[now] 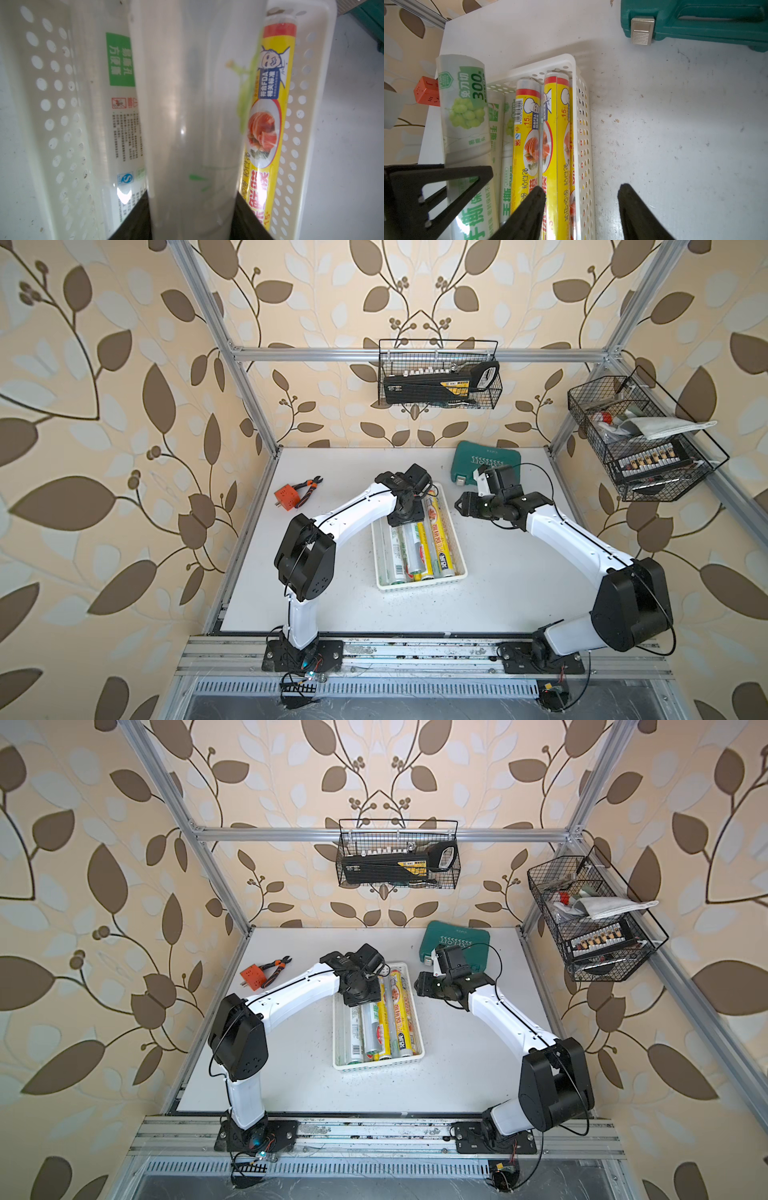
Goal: Put the plastic wrap into the basket
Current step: Place the plastic wrap in the basket.
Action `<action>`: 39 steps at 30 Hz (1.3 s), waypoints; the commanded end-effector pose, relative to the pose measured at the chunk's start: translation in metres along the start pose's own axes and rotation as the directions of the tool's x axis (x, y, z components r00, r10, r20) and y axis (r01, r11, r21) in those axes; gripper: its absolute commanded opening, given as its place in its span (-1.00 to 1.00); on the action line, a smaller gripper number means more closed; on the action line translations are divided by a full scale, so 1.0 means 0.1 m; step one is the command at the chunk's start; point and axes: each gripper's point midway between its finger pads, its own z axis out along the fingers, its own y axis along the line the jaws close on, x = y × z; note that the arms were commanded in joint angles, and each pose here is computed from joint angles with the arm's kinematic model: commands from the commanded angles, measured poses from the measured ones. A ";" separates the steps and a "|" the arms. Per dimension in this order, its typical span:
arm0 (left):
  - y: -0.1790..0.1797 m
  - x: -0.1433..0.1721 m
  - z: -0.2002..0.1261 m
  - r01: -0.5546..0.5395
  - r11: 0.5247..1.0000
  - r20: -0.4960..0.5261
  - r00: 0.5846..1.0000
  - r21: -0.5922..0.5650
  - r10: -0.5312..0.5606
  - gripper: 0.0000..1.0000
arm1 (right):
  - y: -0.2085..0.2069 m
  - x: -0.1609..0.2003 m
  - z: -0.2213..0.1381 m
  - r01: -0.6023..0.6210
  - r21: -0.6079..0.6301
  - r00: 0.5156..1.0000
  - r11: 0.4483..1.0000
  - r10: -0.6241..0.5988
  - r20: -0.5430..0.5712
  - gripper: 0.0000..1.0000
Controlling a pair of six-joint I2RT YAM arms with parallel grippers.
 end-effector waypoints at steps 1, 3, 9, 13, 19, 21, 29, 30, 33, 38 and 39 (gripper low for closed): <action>-0.02 0.00 -0.01 -0.016 1.000 0.012 1.000 0.005 0.016 -0.14 | -0.03 0.06 0.04 -0.014 0.001 1.000 1.000 0.014 -0.024 0.19; 0.00 0.02 0.01 -0.016 1.000 0.006 1.000 0.000 0.016 -0.14 | -0.04 0.07 0.05 -0.013 0.002 1.000 1.000 0.014 -0.025 0.18; 0.00 0.08 0.07 -0.026 1.000 -0.001 1.000 -0.014 0.026 -0.01 | -0.03 0.07 0.06 -0.013 0.001 1.000 1.000 0.013 -0.027 0.18; -0.02 0.09 0.07 -0.031 0.999 -0.001 1.000 -0.015 0.030 0.06 | -0.04 0.08 0.06 -0.015 0.003 0.999 1.000 0.015 -0.029 0.18; -0.02 0.05 0.00 -0.035 0.999 0.017 0.999 -0.029 0.035 0.23 | -0.04 0.07 0.07 -0.016 0.003 0.999 1.000 0.016 -0.032 0.18; -0.01 0.03 -0.07 -0.035 0.999 0.033 0.999 -0.028 0.036 0.26 | -0.04 0.07 0.07 -0.016 0.002 0.999 1.000 0.016 -0.031 0.18; 0.03 -0.14 -0.38 -0.063 0.998 0.134 0.989 -0.028 0.066 0.36 | -0.05 0.06 0.07 -0.017 0.005 0.999 1.000 0.017 -0.028 0.19; 0.03 -0.16 -0.44 -0.072 0.997 0.153 0.985 -0.026 0.075 0.39 | -0.05 0.06 0.06 -0.016 0.006 0.999 1.000 0.016 -0.027 0.19; 0.08 -0.25 -0.59 -0.097 0.995 0.216 0.971 -0.034 0.102 0.50 | -0.05 0.05 0.04 -0.011 0.009 1.000 1.000 0.011 -0.019 0.19; 0.23 -0.42 -0.91 -0.137 0.987 0.347 0.924 -0.084 0.158 0.80 | -0.06 0.02 -0.02 0.011 0.020 1.000 1.000 -0.011 0.005 0.21; 0.26 -0.46 -0.99 -0.145 0.985 0.377 0.910 -0.097 0.172 0.85 | -0.08 0.01 -0.03 0.015 0.026 1.000 1.000 -0.016 0.011 0.22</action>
